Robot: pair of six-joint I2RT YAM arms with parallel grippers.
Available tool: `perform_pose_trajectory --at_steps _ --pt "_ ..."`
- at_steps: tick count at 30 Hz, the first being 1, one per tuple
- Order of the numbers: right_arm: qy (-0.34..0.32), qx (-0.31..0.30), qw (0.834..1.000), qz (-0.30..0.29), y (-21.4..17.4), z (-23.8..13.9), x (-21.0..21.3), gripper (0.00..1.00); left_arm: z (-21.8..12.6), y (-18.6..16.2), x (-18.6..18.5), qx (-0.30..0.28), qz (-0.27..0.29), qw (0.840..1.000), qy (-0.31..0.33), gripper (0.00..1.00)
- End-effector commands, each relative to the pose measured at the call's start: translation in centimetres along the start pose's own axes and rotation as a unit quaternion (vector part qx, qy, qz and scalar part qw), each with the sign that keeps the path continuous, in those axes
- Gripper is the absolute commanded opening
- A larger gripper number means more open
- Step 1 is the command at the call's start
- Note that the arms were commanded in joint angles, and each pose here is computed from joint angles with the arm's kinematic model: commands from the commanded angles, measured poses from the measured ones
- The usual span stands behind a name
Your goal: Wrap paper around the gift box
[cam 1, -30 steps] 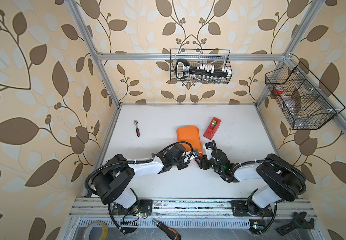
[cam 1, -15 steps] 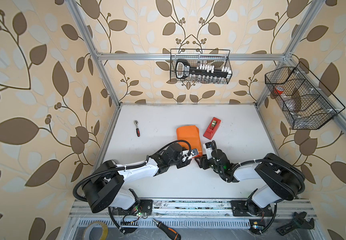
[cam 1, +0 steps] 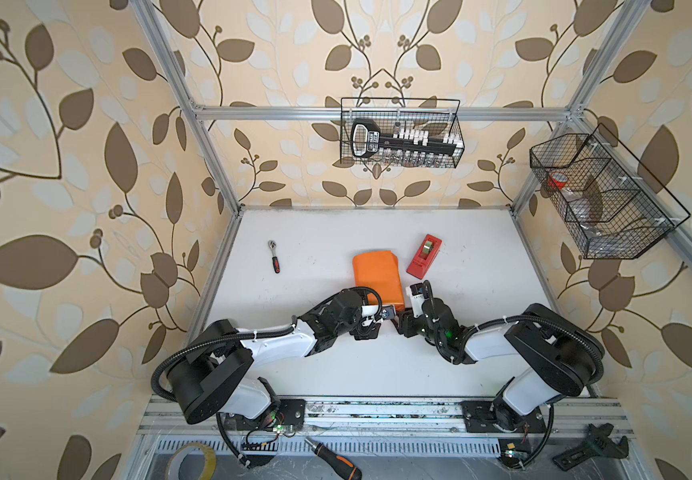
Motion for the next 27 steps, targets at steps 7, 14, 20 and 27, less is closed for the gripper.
perform_pose_trajectory --at_steps 7,14,20,27 --pt "-0.011 -0.008 1.000 0.009 0.5 0.4 -0.4 0.63 1.7 1.2 2.0 -0.018 0.049 0.999 0.013 0.99" --pt "-0.010 -0.006 1.000 0.009 0.4 0.4 -0.4 0.62 2.1 0.7 2.2 -0.016 0.048 0.999 0.010 0.99" --pt "-0.010 -0.007 1.000 0.010 0.4 0.4 -0.4 0.61 2.3 -0.2 2.6 -0.012 0.040 0.999 0.015 0.99" --pt "-0.010 -0.008 1.000 0.010 0.4 0.3 -0.4 0.60 2.9 -1.0 2.6 -0.005 0.030 0.999 0.010 0.94"
Point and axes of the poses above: each gripper's point midway between its finger pads, its own z axis out along the fingers, its own x axis along the line the jaws close on, y = z × x, the point moved 6 cm from there along -z, back along the fingers, and after that the axes turned 15 degrees about -z, right-handed, at the moved point
